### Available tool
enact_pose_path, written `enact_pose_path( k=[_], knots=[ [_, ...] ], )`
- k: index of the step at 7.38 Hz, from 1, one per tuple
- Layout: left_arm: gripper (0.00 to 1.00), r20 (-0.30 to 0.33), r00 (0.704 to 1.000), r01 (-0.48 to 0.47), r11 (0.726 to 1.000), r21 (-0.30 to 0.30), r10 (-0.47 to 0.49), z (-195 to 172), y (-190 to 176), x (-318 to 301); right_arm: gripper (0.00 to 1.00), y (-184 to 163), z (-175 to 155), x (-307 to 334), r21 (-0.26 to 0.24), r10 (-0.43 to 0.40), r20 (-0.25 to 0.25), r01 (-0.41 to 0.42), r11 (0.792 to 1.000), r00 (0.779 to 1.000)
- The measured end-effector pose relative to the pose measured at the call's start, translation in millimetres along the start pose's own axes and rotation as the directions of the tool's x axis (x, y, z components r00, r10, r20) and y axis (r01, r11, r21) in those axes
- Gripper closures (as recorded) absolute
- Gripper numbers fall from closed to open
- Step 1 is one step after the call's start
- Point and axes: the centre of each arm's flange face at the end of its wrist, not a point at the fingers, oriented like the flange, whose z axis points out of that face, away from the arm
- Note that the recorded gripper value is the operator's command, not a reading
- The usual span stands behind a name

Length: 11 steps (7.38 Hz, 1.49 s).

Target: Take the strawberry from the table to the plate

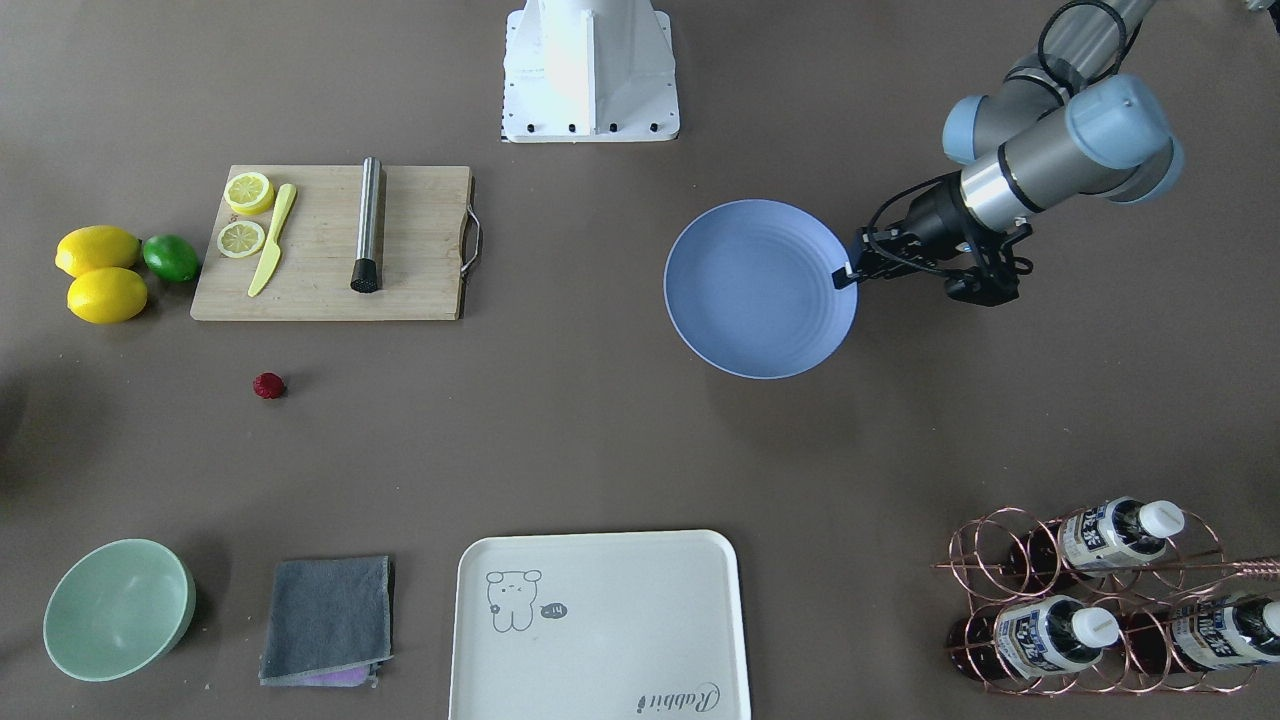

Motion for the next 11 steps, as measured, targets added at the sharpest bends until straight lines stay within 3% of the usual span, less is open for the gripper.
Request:
enact_pose_path(
  k=[3,8,9,10,11],
  knots=[
    [1.00,0.063,0.998,0.024,0.998,0.054,-0.027,90.4,37.3,104.1,0.00,-0.5,0.2,-0.2,0.001,-0.002,0.000,0.002,1.000,1.000],
    [1.00,0.110,0.993,0.032,0.998,0.061,-0.039,124.6,41.6,102.2,0.00,-1.9,-1.1,-1.1,0.004,-0.006,0.000,0.006,1.000,1.000],
    [0.81,0.112,0.993,0.034,0.998,0.061,-0.040,126.1,40.9,100.8,0.00,-3.0,-2.0,-1.9,0.006,-0.007,0.000,0.007,1.000,1.000],
    [0.19,0.114,0.993,0.035,0.997,0.062,-0.042,126.8,40.5,99.6,0.00,-4.6,-2.9,-2.7,0.008,-0.009,-0.001,0.009,1.000,1.000],
    [0.03,0.114,0.992,0.036,0.997,0.062,-0.043,126.9,40.5,99.3,0.00,-6.7,-3.6,-4.7,0.009,-0.012,0.000,0.012,1.000,1.000]
  ],
)
